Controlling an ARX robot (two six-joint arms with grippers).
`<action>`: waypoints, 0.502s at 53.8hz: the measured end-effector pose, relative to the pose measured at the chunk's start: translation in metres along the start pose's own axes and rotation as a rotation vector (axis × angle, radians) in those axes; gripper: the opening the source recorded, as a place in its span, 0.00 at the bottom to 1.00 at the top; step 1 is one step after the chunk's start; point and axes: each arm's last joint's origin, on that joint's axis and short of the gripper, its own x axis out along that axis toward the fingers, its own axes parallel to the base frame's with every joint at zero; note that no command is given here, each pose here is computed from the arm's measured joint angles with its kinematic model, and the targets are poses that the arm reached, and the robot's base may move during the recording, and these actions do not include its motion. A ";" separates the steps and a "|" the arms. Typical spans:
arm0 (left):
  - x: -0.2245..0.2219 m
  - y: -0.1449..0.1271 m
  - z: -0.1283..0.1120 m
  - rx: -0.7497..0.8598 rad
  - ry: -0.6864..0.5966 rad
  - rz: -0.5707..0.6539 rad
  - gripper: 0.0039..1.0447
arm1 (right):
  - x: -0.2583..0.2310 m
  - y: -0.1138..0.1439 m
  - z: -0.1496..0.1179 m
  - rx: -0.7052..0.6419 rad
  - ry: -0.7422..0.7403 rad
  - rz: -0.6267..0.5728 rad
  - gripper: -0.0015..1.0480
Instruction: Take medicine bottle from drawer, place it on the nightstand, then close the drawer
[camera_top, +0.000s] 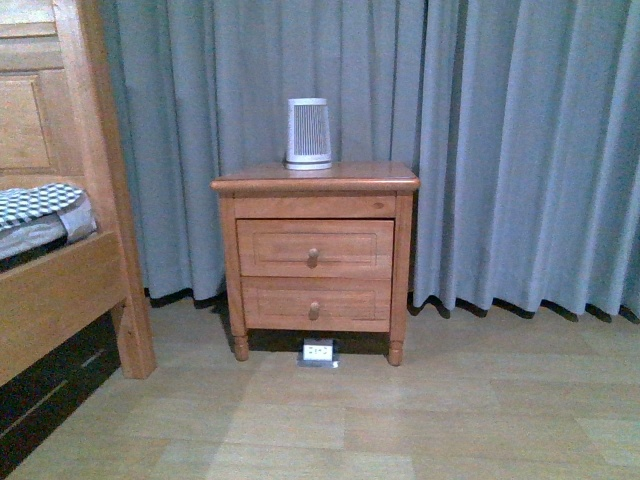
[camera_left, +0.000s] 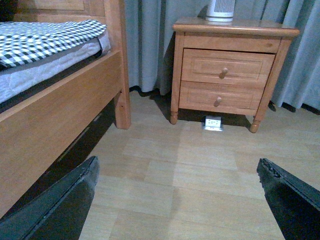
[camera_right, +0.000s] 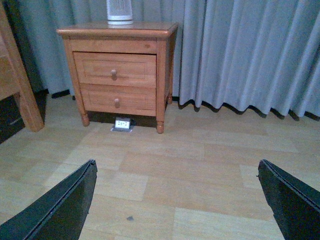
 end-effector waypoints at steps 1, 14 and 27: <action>0.000 0.000 0.000 0.000 0.000 0.000 0.94 | 0.000 0.000 0.000 0.000 0.000 0.000 0.93; 0.000 0.000 0.000 0.000 0.000 0.000 0.94 | 0.000 0.000 0.000 0.000 0.000 0.000 0.93; 0.000 0.000 0.000 0.000 0.000 0.000 0.94 | 0.000 0.000 0.000 0.000 0.000 0.000 0.93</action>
